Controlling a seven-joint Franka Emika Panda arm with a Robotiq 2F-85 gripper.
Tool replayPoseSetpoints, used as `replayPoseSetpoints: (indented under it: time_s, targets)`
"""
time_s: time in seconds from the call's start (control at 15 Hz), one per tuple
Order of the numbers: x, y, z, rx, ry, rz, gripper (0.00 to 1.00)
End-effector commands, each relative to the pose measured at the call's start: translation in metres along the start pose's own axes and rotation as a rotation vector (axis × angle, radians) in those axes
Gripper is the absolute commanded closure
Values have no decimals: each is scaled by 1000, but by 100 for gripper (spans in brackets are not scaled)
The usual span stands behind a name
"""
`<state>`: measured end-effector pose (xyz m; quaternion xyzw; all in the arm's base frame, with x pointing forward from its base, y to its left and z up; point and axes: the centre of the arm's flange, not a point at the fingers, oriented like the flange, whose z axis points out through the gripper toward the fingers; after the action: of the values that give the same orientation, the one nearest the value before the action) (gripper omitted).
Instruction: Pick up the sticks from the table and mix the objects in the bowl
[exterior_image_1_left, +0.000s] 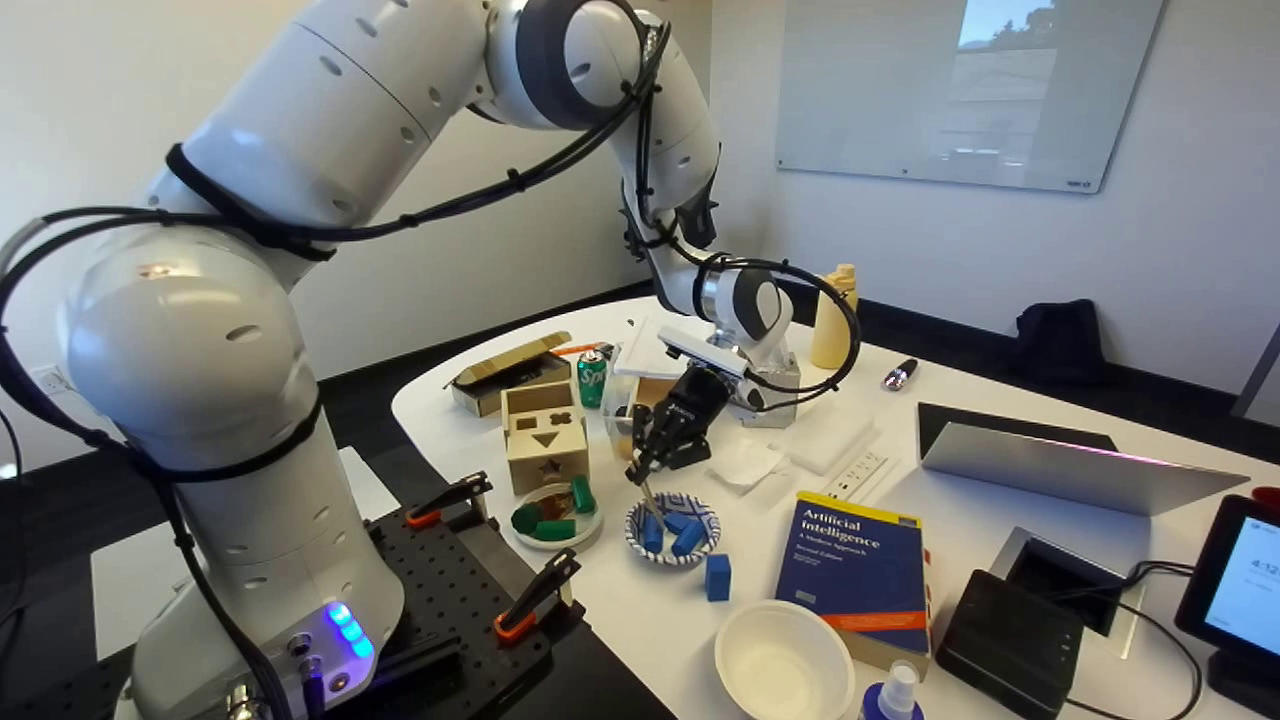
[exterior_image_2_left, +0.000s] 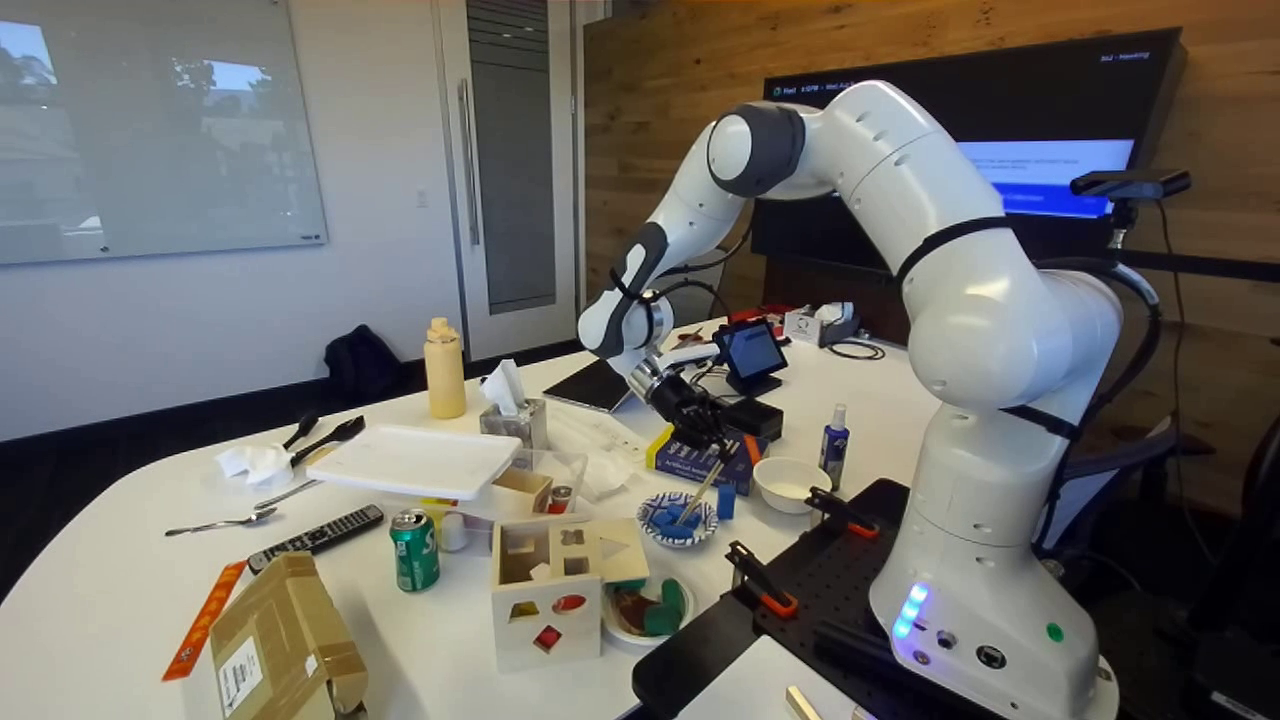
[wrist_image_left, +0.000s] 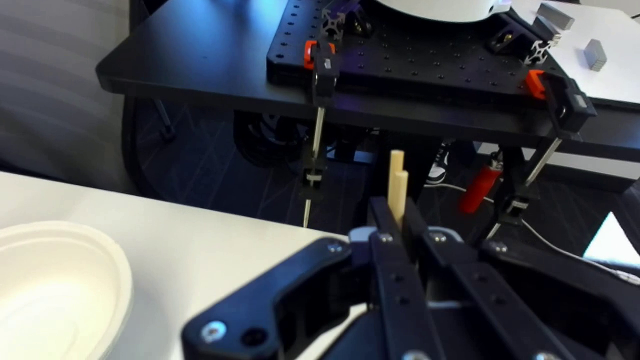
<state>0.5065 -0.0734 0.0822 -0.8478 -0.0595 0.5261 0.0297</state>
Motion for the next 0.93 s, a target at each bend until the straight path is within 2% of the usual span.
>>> replayPoseSetpoints:
  time_s: [0.0,0.2,0.4,0.53,0.73,0.87]
  targets:
    - [-2,-2,-9,-71,97,29,98]
    - [0,3,-17,-159,136,75,98]
    - [-4,4,-18,-198,103,124,98]
    - [-5,2,-14,-186,57,126,98]
    - [-7,-1,-8,-127,-8,84,98]
    - [-8,-3,-9,-86,5,54,98]
